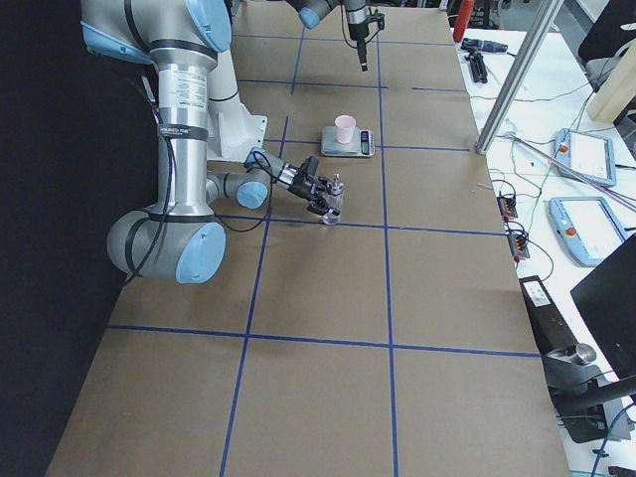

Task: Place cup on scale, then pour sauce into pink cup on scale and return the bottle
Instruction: 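Lower the bottle with the right gripper back to its spot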

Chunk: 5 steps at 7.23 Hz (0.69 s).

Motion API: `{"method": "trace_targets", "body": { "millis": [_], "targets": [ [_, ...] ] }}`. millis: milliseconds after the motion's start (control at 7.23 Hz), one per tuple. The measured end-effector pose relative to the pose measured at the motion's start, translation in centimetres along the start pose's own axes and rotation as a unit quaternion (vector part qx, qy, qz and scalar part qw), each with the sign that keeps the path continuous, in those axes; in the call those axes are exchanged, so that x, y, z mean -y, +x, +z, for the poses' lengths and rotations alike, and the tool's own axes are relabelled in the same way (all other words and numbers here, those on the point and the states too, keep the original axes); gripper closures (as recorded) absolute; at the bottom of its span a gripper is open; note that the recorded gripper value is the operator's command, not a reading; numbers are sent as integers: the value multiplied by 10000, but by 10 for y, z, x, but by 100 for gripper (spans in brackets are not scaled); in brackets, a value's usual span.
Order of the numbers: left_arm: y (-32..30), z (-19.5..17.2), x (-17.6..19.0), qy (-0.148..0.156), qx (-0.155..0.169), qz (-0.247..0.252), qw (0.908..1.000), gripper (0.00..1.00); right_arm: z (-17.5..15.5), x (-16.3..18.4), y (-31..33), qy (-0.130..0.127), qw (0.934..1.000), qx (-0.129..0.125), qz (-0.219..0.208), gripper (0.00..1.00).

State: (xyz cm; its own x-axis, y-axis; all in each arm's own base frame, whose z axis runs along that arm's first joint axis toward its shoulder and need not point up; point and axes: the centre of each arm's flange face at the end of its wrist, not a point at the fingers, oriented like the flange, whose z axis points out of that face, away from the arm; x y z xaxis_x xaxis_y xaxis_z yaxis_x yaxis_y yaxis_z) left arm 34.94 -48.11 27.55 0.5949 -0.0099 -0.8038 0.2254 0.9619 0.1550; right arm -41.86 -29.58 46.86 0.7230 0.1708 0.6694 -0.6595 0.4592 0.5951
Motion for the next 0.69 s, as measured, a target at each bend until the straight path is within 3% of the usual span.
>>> {"method": "trace_targets", "body": {
  "millis": [138,692],
  "targets": [
    [0,0,0,1,-1,0,10000,0,0,-1,-1,-27,10000,7,0,1],
    [3,-1,0,6,-21,-1,10000,0,1,-6,-2,-51,10000,-4,-46,0]
  ]
}}
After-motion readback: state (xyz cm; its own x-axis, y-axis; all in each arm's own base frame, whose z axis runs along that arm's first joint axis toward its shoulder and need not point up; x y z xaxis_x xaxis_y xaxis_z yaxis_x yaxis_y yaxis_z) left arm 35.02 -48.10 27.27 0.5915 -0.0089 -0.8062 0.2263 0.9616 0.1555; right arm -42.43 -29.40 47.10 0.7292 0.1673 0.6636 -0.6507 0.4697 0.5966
